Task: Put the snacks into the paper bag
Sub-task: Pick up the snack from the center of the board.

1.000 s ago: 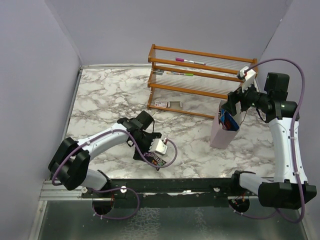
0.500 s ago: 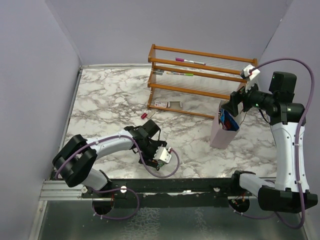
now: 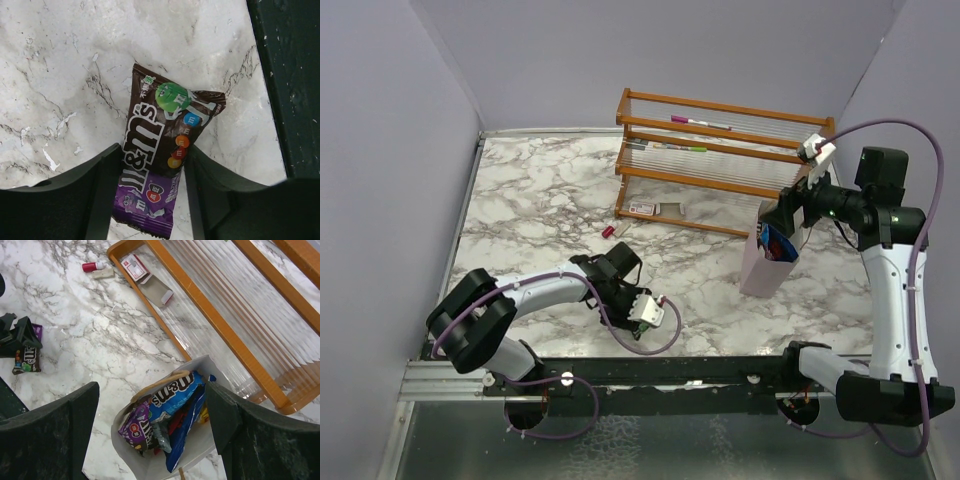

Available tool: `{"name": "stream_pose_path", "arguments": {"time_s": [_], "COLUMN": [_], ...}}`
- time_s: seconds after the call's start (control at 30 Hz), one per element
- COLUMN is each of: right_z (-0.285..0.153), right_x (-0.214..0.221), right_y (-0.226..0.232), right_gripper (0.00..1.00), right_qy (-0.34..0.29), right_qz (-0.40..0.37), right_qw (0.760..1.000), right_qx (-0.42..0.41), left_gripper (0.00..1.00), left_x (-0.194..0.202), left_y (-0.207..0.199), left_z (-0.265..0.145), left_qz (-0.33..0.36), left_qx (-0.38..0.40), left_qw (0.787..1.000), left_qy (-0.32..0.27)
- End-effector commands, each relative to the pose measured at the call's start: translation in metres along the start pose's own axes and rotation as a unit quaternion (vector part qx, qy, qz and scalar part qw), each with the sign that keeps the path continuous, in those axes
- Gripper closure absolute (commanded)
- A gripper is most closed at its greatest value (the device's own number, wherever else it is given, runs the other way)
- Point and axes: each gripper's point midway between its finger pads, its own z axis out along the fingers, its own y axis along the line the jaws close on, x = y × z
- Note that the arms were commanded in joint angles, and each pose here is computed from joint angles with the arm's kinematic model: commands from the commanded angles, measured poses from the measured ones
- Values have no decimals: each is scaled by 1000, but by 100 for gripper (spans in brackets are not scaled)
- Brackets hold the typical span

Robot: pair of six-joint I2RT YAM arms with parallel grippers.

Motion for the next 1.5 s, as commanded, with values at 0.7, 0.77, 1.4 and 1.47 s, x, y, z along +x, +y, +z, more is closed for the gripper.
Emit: {"name": "stream_pose_path", "arguments": {"time_s": [0.7,0.77,1.4,1.47], "right_z": [-18,-22,-19,-14], "right_x": [-59,-65,-91,-91], "right_y": [66,69,62,58], "right_gripper": [19,19,26,27], "right_qy": [-147,-159,-161,-155], "right_qz": [12,14,124,138], "right_qw": [978,976,964,962], "right_qx": [-149,-151,-171,-175], "left_gripper": [60,60,63,63], "left_x": [-124,-143,-260,-268], "left_y": [120,134,205,206], "left_z": [-92,-111,-233,-238], "left_qz": [-17,-13,-58,-58], "left_qx": [-143,-163,-328,-329], "left_qw": [986,981,906,903], "left_qy": [-86,-100,-260,-271]}}
